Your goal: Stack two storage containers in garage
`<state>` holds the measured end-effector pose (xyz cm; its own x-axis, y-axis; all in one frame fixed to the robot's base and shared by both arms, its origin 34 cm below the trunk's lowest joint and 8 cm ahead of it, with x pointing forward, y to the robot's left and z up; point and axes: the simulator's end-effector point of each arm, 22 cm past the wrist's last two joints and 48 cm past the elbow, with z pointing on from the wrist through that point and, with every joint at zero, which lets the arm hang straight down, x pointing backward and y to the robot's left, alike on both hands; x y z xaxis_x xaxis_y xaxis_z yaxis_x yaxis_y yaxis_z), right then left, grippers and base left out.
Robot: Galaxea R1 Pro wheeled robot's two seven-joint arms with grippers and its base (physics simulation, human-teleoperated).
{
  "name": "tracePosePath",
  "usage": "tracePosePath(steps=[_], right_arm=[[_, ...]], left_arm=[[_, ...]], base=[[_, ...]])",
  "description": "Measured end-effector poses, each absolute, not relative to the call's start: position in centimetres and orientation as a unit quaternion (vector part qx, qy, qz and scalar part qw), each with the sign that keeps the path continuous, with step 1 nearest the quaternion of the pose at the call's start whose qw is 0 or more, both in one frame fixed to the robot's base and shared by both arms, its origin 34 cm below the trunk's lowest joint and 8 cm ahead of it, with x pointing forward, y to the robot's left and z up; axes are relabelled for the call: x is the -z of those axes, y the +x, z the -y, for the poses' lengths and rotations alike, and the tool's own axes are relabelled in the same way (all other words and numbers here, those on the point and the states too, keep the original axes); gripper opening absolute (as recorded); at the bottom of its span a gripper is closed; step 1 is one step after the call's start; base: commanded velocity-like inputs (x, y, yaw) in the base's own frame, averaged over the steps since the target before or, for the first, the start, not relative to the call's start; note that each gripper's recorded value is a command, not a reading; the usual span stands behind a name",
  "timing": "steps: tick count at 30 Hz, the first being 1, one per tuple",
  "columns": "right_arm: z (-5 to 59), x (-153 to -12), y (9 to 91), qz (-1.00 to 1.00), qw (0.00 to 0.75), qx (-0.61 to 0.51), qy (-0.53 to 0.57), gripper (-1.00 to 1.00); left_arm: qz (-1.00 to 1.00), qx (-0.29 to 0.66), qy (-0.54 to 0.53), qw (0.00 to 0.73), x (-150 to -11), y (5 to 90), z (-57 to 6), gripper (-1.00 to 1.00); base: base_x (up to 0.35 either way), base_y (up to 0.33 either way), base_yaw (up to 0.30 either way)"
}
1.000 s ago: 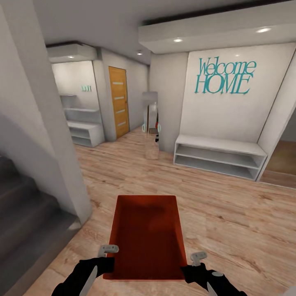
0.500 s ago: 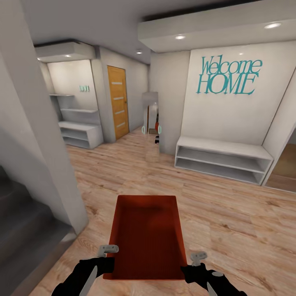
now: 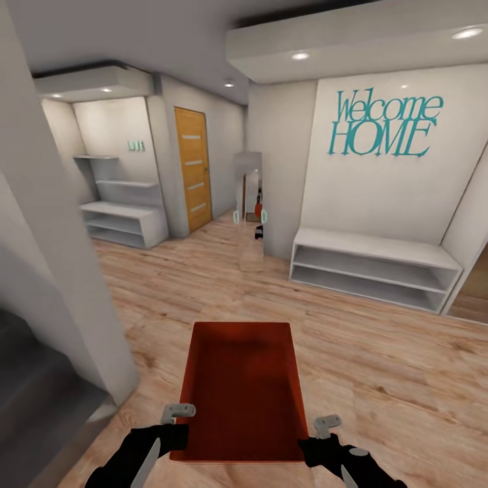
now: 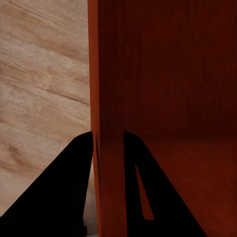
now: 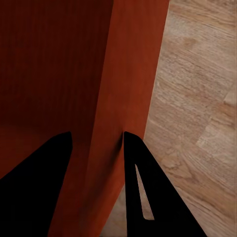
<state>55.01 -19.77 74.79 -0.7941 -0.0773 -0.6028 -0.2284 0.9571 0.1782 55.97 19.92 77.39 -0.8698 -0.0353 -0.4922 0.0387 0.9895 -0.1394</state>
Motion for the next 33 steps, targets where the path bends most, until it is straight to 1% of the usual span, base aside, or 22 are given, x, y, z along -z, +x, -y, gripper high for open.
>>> tracePosePath(steps=[33], right_arm=[[19.72,-74.78,55.00,-0.939,0.310,-0.122,-0.081,-1.00]], left_arm=[[-0.964,0.073,0.000,0.255,-77.37,55.95,-19.97,-1.00]], base=[[0.325,0.000,0.000]])
